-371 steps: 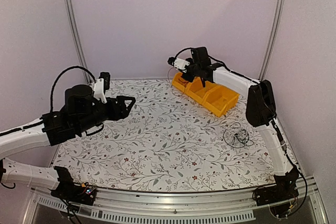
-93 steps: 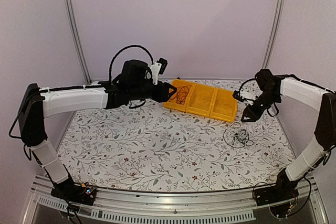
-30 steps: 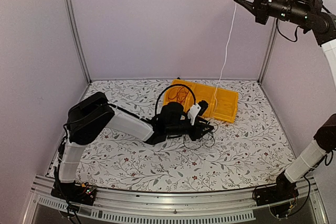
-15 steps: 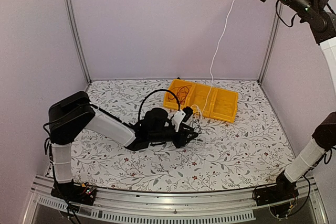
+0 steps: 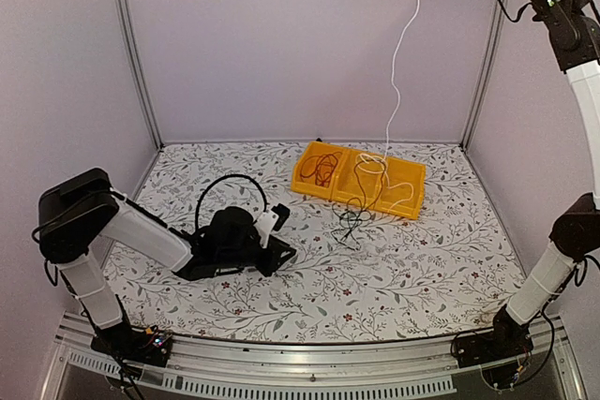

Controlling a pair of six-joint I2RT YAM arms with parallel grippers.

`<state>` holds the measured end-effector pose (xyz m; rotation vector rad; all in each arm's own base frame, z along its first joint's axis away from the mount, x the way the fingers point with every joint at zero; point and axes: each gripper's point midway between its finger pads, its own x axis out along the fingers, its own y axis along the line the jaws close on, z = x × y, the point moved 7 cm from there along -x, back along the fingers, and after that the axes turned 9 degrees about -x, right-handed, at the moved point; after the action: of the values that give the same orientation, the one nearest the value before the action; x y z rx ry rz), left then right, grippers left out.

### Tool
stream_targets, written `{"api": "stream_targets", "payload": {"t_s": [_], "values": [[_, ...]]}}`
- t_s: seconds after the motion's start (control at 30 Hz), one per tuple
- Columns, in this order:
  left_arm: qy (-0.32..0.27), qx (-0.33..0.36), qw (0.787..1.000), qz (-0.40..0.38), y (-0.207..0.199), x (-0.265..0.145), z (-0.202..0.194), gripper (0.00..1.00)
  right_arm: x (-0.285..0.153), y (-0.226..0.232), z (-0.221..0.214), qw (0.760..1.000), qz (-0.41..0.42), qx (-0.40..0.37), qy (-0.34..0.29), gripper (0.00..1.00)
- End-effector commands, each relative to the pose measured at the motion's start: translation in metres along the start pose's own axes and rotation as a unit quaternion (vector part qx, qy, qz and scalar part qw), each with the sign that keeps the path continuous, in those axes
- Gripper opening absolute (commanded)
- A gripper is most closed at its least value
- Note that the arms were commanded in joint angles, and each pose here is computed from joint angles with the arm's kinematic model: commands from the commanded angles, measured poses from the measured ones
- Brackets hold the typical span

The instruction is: Untangle the cables

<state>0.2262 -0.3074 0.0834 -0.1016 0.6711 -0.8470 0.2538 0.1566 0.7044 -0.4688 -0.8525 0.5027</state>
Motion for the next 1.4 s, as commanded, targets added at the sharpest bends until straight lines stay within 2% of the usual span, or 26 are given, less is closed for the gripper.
{"api": "stream_targets", "payload": {"t_s": [0.0,0.1,0.2,0.33,0.47,0.63,0.77,0.83,0.93,1.03,1.2,1.37], "values": [[-0.047,0.001,0.999,0.027,0.000,-0.027,0.029,0.31,0.001,0.013,-0.016,0.999,0.023,0.004,0.022,0.00],[-0.110,0.036,0.993,0.030,-0.016,-0.043,0.074,0.50,-0.002,0.033,-0.034,0.997,0.060,0.029,0.049,0.00],[-0.163,0.084,0.983,0.013,-0.041,-0.049,0.124,0.61,-0.003,0.050,-0.043,0.993,0.092,0.045,0.065,0.00],[-0.210,0.132,0.968,-0.034,-0.077,-0.042,0.182,0.65,0.001,0.072,-0.048,0.987,0.127,0.067,0.070,0.00],[-0.254,0.165,0.949,-0.093,-0.115,-0.025,0.220,0.67,0.007,0.089,-0.049,0.984,0.149,0.079,0.066,0.00],[-0.260,0.168,0.942,-0.127,-0.134,0.010,0.224,0.69,0.015,0.105,-0.036,0.981,0.166,0.088,0.044,0.00],[-0.231,0.167,0.947,-0.150,-0.136,0.044,0.207,0.69,0.024,0.120,-0.021,0.979,0.180,0.090,0.015,0.00],[-0.216,0.165,0.950,-0.156,-0.134,0.059,0.194,0.67,0.026,0.124,-0.014,0.979,0.180,0.092,0.003,0.00],[-0.195,0.144,0.961,-0.134,-0.115,0.086,0.170,0.59,0.029,0.117,0.004,0.981,0.163,0.098,-0.021,0.00],[-0.187,0.089,0.969,-0.134,-0.085,0.102,0.147,0.46,0.032,0.104,0.027,0.987,0.124,0.089,-0.055,0.00],[-0.163,0.026,0.978,-0.125,-0.042,0.121,0.121,0.22,0.024,0.077,0.065,0.992,0.038,0.030,-0.115,0.00],[-0.129,0.015,0.984,-0.118,-0.029,0.118,0.098,0.10,0.015,0.053,0.086,0.988,-0.033,-0.023,-0.149,0.00]]}}
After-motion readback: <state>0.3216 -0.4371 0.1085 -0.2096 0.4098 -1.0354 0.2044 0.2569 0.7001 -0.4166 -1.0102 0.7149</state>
